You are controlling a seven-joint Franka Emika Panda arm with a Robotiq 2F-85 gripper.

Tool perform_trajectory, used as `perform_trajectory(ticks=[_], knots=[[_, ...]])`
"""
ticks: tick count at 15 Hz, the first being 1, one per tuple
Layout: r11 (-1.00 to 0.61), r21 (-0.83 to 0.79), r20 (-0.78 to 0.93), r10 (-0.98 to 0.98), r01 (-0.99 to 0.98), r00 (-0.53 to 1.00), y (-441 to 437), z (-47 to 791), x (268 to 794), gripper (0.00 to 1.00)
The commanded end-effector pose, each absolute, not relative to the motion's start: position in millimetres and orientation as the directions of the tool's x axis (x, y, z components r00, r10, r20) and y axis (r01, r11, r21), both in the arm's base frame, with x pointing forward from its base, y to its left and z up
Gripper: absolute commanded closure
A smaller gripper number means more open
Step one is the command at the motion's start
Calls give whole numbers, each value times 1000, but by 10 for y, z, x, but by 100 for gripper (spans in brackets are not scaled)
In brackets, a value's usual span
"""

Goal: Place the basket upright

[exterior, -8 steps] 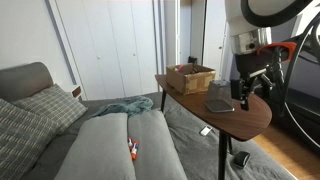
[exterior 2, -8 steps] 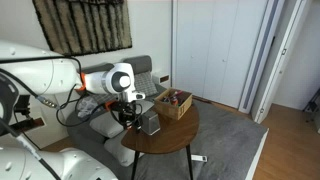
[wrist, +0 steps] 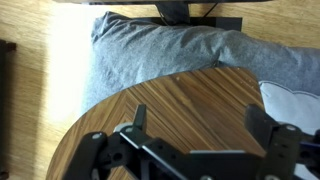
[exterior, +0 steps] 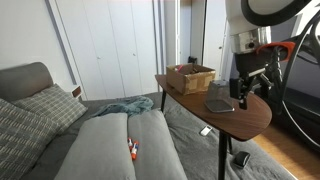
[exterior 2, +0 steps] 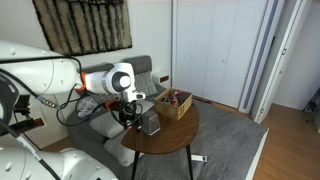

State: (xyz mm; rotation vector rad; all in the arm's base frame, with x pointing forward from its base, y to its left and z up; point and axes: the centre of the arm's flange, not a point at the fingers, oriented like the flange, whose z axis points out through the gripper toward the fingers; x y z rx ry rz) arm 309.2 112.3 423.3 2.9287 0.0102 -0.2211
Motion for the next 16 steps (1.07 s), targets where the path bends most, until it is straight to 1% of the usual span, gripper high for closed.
perform_trajectory(ticks=[1, 5, 8, 12, 16], knots=[[-989, 132, -54, -73, -66, 996, 1102, 4394, 3318, 0], [-988, 97, 52, -115, -120, 992, 1043, 4617, 3521, 0], [-989, 40, 81, -141, -145, 987, 1028, 4755, 3646, 0], [-985, 3, 47, -172, -172, 984, 946, 4913, 3947, 0], [-984, 43, -24, -173, -171, 985, 892, 4959, 4291, 0]])
